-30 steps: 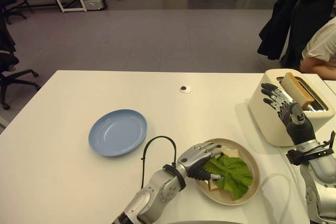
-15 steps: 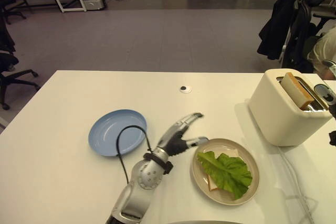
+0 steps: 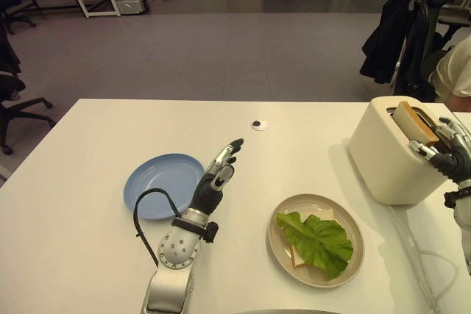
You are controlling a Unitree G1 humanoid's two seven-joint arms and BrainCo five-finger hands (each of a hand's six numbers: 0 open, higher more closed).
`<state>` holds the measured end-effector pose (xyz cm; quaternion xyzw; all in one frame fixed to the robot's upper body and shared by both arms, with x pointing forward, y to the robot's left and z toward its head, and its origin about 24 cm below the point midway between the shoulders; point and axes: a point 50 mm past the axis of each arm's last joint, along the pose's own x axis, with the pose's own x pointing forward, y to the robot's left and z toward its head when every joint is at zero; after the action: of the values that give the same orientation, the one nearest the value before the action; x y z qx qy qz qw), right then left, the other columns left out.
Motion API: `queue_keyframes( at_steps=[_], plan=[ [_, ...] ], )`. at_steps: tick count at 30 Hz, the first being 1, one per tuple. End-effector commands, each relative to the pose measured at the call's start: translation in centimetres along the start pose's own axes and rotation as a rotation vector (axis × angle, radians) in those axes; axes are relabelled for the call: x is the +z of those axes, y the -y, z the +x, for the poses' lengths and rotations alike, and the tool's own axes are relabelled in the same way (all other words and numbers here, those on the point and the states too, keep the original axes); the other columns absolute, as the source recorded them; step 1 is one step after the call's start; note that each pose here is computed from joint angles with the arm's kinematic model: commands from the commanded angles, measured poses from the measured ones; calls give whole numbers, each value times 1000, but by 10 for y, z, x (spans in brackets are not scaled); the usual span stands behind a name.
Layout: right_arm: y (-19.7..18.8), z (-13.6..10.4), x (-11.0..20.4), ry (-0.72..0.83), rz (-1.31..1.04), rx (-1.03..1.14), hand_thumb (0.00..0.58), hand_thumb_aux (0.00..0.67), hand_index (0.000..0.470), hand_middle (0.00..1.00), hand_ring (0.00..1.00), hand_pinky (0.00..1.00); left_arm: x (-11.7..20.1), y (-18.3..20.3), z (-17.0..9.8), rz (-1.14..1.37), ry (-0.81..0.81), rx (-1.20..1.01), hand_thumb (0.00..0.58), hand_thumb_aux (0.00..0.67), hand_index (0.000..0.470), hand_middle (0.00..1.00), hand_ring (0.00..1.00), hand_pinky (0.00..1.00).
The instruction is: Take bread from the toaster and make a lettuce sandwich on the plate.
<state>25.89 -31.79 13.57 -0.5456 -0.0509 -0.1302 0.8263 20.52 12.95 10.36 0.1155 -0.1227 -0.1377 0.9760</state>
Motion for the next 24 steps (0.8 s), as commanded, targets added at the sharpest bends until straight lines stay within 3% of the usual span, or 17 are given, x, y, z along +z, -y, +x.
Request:
queue_keyframes(
  at_steps=[1,9,18,22,24],
  plan=[
    [-13,0,3,6,3,46,580,670,470,0,0,0,0,0,-2,9,-2,7,0,0,0,0,0,0],
    [4,5,19,79,27,-40,580,670,470,0,0,0,0,5,-4,19,1,12,0,0,0,0,0,0],
    [92,3,47,251,254,-493,580,670,470,0,0,0,1,8,-3,8,9,19,0,0,0,0,0,0],
    [95,-3,65,334,462,-434,580,670,470,0,0,0,2,10,-3,6,14,13,0,0,0,0,0,0],
    [89,-6,78,381,597,-307,580,670,470,0,0,0,2,10,-3,6,17,10,0,0,0,0,0,0]
  ],
)
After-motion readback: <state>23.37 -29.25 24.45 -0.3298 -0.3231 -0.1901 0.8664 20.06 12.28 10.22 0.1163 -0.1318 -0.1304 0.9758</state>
